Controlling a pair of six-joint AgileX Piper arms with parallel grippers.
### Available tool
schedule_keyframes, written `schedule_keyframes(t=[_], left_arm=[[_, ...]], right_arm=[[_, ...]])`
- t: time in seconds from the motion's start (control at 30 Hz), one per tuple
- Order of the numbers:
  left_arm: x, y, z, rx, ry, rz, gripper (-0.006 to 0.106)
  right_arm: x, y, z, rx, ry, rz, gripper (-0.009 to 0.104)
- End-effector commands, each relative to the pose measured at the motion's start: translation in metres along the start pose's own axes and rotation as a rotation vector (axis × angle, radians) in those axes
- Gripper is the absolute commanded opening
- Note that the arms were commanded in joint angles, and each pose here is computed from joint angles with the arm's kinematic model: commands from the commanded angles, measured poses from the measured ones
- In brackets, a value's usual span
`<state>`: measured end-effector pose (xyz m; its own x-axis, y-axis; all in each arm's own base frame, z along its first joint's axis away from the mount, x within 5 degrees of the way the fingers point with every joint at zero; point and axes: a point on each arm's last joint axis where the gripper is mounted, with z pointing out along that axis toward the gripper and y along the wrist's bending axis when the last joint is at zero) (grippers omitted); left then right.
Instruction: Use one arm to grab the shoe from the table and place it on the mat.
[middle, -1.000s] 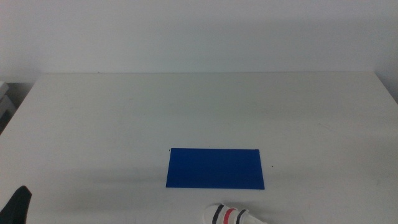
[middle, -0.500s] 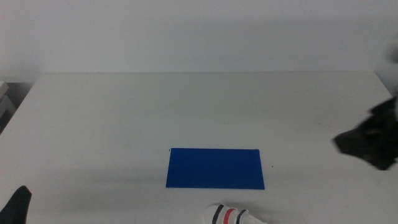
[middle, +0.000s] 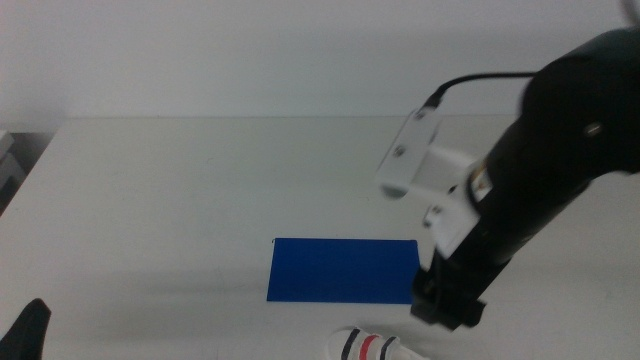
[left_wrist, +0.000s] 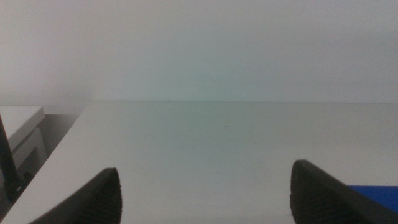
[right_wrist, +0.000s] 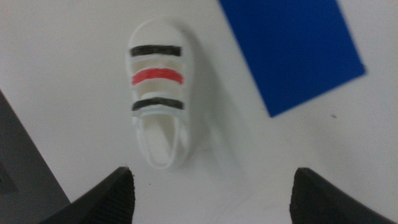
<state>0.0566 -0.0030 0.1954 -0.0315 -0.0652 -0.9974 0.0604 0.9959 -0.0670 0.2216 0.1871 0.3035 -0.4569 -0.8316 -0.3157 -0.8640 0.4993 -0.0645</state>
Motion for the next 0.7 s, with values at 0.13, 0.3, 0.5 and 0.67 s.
schedule_keyframes(t=[0.13,0.3,0.5,0.67], left_arm=[[-0.004,-0.001,-0.001,0.018,-0.078,-0.006,0.092],[-0.004,-0.001,-0.001,0.018,-0.078,-0.006,0.092],[-0.004,-0.001,-0.001,0.018,-0.078,-0.006,0.092],[-0.004,-0.001,-0.001,0.018,-0.078,-0.006,0.092]], right_arm=[[-0.018,0.016,0.002,0.003,-0.048,-0.087,0.064],[-0.021,0.017,0.015,-0.019,-0.017,-0.085,0.064],[-0.023,0.020,0.027,-0.035,0.014,-0.094,0.064],[-0.017,0.022,0.042,-0.053,0.034,-0.100,0.064]])
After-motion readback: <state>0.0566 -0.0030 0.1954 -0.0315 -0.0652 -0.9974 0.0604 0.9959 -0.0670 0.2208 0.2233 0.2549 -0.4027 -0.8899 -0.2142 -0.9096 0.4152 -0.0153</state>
